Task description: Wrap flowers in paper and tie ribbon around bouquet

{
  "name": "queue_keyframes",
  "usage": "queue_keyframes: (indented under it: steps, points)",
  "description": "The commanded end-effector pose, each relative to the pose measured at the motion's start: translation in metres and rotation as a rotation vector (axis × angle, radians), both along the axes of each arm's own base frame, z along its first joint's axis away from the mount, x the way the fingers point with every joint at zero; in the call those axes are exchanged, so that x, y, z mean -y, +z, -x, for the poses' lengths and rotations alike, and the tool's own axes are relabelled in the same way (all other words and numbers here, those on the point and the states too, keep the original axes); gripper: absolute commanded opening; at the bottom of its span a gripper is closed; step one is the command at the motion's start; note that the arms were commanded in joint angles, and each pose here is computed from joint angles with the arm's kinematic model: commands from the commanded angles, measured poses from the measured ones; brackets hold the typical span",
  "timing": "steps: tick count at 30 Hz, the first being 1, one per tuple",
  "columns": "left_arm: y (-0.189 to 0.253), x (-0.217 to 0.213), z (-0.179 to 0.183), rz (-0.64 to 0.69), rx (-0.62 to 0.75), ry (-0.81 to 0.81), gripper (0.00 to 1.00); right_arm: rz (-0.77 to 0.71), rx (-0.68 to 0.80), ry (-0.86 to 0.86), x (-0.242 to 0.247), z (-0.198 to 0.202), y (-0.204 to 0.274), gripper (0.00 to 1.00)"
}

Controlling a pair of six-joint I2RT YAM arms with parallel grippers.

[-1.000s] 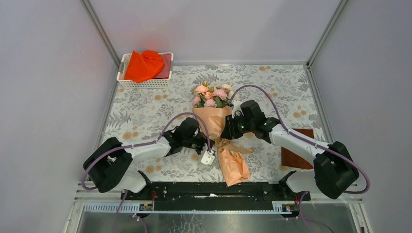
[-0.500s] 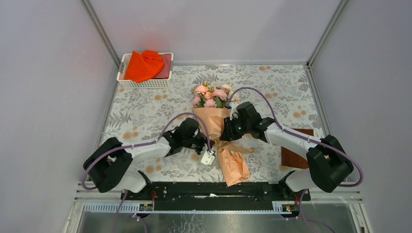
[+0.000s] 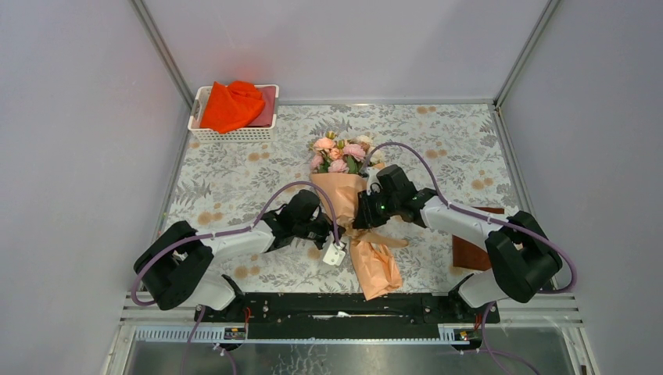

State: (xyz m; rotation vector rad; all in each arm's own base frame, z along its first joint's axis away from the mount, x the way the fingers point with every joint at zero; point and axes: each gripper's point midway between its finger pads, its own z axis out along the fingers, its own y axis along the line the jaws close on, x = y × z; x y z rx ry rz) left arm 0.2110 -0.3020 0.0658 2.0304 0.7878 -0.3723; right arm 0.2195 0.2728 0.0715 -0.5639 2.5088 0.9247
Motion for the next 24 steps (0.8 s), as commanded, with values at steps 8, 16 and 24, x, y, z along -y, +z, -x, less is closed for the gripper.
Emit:
queue_keyframes:
  steps: [8, 16, 24]
  points:
    - [0.001, 0.001, -0.002, 0.024, 0.016, -0.005, 0.0, -0.009, 0.075, 0.022, -0.007, -0.011, 0.031, 0.24]
    - [0.002, 0.001, -0.002, 0.025, 0.017, -0.004, 0.0, -0.043, 0.089, 0.054, -0.008, -0.003, 0.055, 0.28]
    - [0.002, 0.001, -0.003, 0.022, 0.02, 0.0, 0.0, -0.086, 0.033, 0.055, -0.016, 0.004, 0.045, 0.27]
